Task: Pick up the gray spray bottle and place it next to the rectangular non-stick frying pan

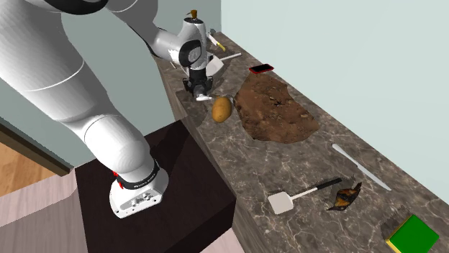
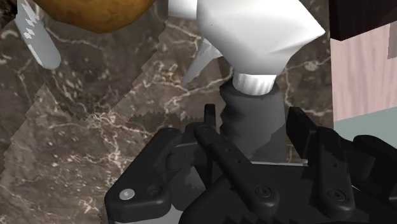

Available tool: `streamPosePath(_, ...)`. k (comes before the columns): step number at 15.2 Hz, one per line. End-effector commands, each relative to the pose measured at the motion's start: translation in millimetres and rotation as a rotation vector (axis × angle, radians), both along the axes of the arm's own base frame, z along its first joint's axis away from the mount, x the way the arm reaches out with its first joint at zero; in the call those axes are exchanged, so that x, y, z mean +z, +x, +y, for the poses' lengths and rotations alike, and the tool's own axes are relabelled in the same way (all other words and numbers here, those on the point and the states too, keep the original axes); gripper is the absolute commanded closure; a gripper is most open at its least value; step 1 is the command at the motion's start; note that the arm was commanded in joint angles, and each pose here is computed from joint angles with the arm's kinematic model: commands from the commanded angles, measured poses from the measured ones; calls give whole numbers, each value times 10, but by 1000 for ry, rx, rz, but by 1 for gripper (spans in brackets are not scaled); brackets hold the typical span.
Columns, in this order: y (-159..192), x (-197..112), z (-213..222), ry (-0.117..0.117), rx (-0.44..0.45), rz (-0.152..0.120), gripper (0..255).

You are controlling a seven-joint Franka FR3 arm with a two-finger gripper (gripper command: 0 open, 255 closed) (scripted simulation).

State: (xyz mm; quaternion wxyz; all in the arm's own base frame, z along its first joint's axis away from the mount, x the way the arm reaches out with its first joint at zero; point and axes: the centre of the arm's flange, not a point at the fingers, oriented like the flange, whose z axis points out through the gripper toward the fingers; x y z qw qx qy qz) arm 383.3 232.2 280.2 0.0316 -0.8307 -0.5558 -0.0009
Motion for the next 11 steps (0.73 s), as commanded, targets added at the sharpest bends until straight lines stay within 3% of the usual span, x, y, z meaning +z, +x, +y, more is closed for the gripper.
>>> streamPosePath(1, 8, -107, -8, 0, 0, -1, 255)
streamPosePath(5, 8, -328, -8, 0, 0, -1, 255)
streamPosePath(11, 8, -328, -8, 0, 0, -1, 255)
